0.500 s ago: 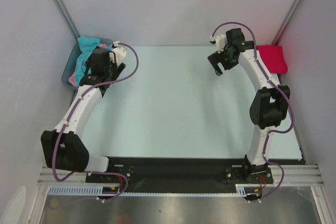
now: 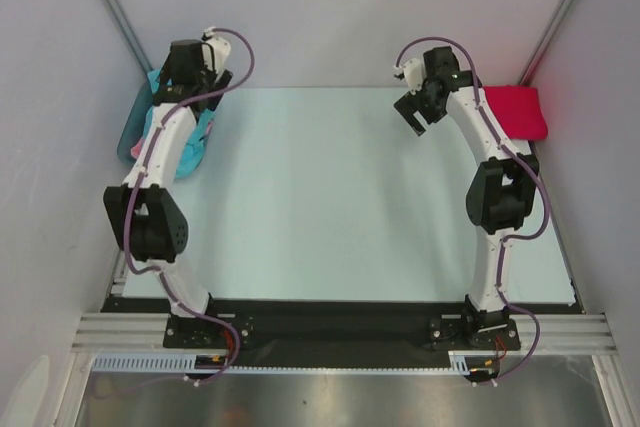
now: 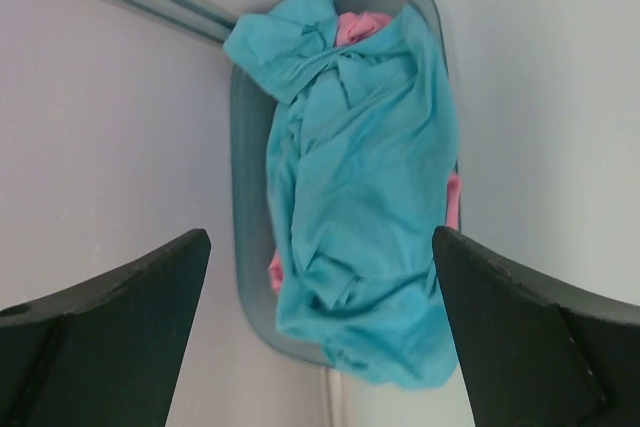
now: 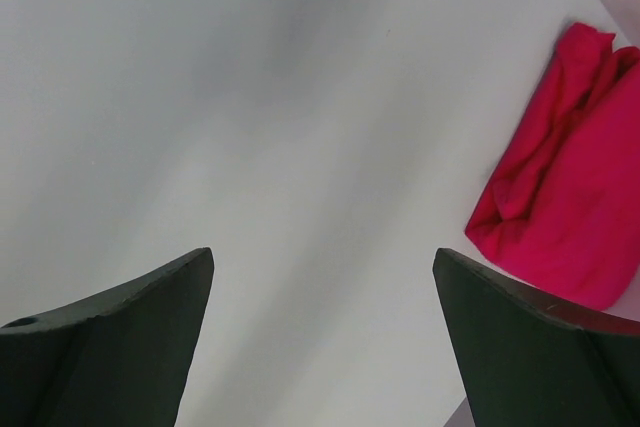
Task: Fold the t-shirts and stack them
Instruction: Grab the tshirt from the pile
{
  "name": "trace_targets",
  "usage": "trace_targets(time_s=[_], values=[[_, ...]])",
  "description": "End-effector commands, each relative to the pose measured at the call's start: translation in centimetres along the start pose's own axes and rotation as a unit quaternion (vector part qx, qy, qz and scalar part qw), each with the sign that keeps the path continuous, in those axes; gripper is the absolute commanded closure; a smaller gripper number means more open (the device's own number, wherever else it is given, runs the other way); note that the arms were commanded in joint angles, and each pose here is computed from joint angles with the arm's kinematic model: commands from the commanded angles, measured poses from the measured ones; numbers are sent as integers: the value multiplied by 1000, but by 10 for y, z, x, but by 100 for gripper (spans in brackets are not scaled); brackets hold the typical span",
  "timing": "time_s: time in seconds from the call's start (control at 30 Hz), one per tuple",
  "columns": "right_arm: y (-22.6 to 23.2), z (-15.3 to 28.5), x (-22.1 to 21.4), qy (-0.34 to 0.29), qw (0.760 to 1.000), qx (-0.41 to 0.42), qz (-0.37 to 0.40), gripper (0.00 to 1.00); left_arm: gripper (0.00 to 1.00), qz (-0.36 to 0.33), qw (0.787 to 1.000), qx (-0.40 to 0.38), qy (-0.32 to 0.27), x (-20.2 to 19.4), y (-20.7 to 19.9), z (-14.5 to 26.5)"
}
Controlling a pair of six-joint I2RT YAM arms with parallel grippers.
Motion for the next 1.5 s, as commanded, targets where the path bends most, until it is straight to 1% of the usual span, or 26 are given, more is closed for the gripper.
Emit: trace_targets(time_s=[0.0,0.03,0.07,0.13,0.17,0.27,0.37,0.5,0.6,0.73,0.87,0.93,0.97,1.1,1.13,1.17,1.2,1.23,1.27,1.3,1.33,1.47], values=[[-13,12,0,-10,999,-6,-38,0,0,128,985,-65,98,-22,5,-25],[-15,13,-1,-9,999,-5,-39,0,0,155,981,-70,88,-13,17,-27],[-17,13,-2,-8,999,-5,-38,0,0,192,973,-69,104,-20,26,-33],[-21,13,-6,-2,999,-6,-36,0,0,217,964,-70,137,-34,31,-46],[-23,13,-9,3,999,-11,-37,0,0,228,961,-40,154,-44,37,-50],[-26,11,-19,19,999,-9,-37,0,0,223,957,-49,179,-63,37,-58],[-26,8,-27,39,999,-11,-22,0,0,243,946,-101,191,-74,32,-60],[-27,0,-22,61,998,-26,12,0,0,251,934,-160,196,-85,24,-59],[-31,-1,-12,54,998,-39,10,0,0,244,926,-194,211,-97,12,-63],[-31,-2,-7,40,999,-38,-4,0,0,238,925,-190,228,-105,8,-69],[-27,-4,-11,40,999,-26,-19,0,1,231,929,-168,234,-108,10,-77],[-25,-6,-12,41,999,-20,-22,0,10,226,933,-149,236,-107,13,-83],[-24,-7,-14,44,999,-18,-23,0,13,226,935,-145,234,-107,14,-85],[-27,-9,-18,45,999,-15,-24,0,13,219,938,-138,230,-106,16,-94],[-29,-9,-19,46,998,-17,-26,0,14,213,940,-127,236,-108,16,-96],[-29,-9,-19,46,998,-17,-25,0,18,211,941,-123,235,-110,16,-98],[-30,-10,-20,45,998,-19,-27,0,25,209,941,-121,236,-110,15,-100],[-31,-10,-20,45,998,-21,-29,0,39,208,941,-120,238,-112,14,-102],[-30,-11,-20,45,998,-19,-29,0,67,209,941,-117,237,-113,15,-104],[-29,-11,-19,45,998,-18,-30,0,85,209,942,-116,237,-112,14,-104],[-28,-12,-19,46,998,-17,-29,0,100,214,941,-111,237,-111,16,-104],[-24,-15,-18,49,998,-12,-29,0,100,218,945,-106,218,-100,23,-95]])
Point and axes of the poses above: each gripper's point midway between its finger pads, its own z axis back along the fingers, its own y axis along the line the jaws close on, x = y × z, the point moved 10 cm from there along z, back along the fingers, and after that the axes turned 6 degrees about z, right-handed, at the moved point
